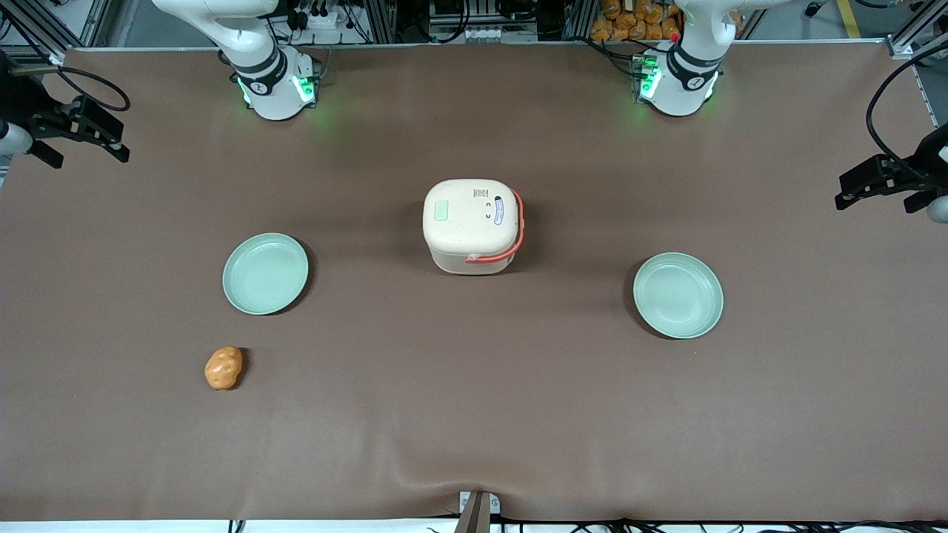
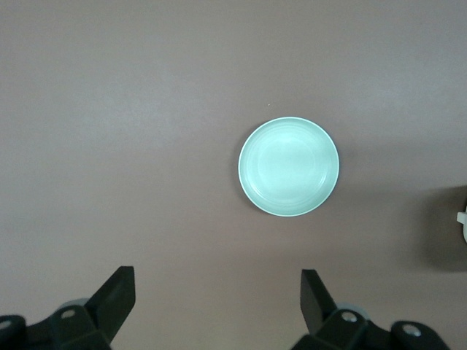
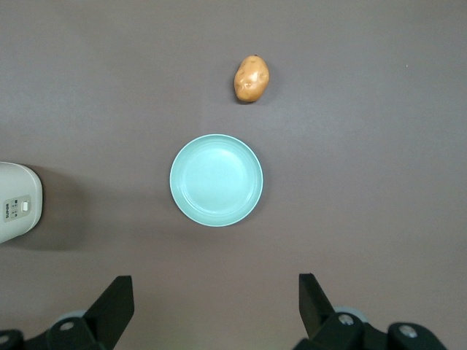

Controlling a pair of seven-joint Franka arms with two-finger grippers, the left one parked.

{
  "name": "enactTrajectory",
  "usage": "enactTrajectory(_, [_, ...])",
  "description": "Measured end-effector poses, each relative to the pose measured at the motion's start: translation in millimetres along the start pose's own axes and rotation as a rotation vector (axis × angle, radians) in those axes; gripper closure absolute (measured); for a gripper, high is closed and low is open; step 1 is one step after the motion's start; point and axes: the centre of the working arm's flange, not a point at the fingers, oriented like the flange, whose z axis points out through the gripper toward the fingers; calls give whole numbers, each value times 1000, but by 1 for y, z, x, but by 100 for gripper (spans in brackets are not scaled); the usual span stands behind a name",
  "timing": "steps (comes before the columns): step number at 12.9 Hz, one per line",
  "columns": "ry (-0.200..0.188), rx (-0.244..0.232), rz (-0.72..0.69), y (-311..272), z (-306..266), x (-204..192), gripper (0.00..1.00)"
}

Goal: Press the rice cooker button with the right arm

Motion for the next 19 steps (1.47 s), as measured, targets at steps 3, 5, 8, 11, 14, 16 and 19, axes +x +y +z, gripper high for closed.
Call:
enactTrajectory(3, [-2, 0, 0, 0, -2, 1, 0])
enactTrajectory(5, [-4, 0, 0, 0, -2, 1, 0])
enactTrajectory(8, [-7, 1, 0, 0, -1, 2, 0])
enactTrajectory(11, [-12, 1, 0, 0, 2, 4, 0])
enactTrajectory(14, [-12, 1, 0, 1, 2, 5, 0])
enactTrajectory(16, [-7, 1, 3, 2, -1, 5, 0])
enactTrajectory(19, [-5, 1, 3, 2, -2, 6, 0])
